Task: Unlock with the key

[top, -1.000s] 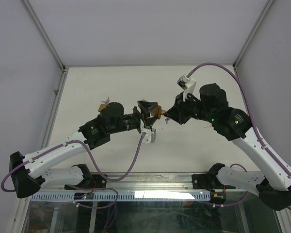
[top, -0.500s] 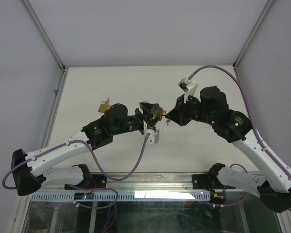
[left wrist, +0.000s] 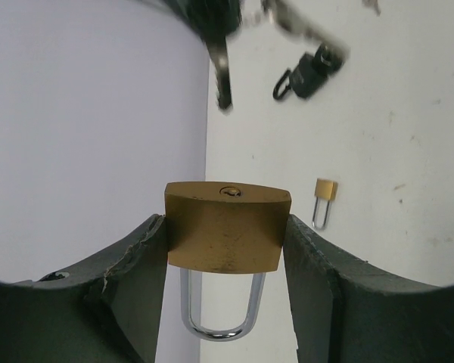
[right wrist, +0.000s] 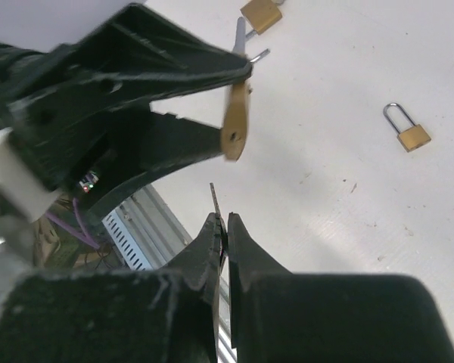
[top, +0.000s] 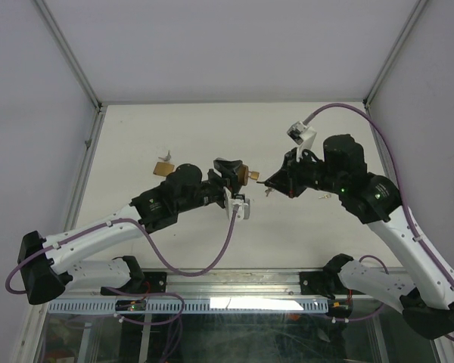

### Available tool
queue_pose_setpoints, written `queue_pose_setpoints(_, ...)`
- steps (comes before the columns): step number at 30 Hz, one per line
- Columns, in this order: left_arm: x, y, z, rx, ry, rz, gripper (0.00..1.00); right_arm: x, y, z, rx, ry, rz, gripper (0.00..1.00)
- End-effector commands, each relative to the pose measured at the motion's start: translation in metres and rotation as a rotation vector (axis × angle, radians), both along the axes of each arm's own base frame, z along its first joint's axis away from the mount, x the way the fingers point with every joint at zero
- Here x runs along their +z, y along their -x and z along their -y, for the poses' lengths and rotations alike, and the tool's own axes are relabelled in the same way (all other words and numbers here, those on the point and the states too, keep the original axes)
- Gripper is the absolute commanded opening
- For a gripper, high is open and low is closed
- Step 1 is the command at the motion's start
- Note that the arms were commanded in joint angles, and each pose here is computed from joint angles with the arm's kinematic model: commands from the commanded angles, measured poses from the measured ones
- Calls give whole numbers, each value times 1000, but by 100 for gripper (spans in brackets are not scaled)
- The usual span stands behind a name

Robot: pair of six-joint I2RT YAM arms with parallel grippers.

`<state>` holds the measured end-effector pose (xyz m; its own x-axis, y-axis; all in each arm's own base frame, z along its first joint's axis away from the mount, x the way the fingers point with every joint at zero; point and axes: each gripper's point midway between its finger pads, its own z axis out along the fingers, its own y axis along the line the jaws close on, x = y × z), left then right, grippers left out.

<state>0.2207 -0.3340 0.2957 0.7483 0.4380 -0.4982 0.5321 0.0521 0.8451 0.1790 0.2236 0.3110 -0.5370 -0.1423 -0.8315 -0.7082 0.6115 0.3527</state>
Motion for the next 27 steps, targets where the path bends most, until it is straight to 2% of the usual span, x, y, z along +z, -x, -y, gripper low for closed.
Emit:
queue_pose_setpoints(1,14,-27,-19,160,33,34,0,39,19,2,86,-120,72,0)
queue_pose_setpoints(6,18,-23,-24,154,40,45,0,44,21,3,74,-129,44,0)
queue_pose_setpoints(10,32,-19,-16,128,108,21,0,38,-3,-6,5,-137,21,0)
queue_pose_setpoints(13,41,-14,-8,111,135,2,0,39,-15,-6,-81,-150,48,0)
queue_pose_setpoints(17,38,-12,-5,114,130,-10,0,45,-12,-9,-109,-182,74,0)
queue_pose_setpoints(27,49,-15,3,121,163,-32,0,8,-20,-15,-131,-60,36,0)
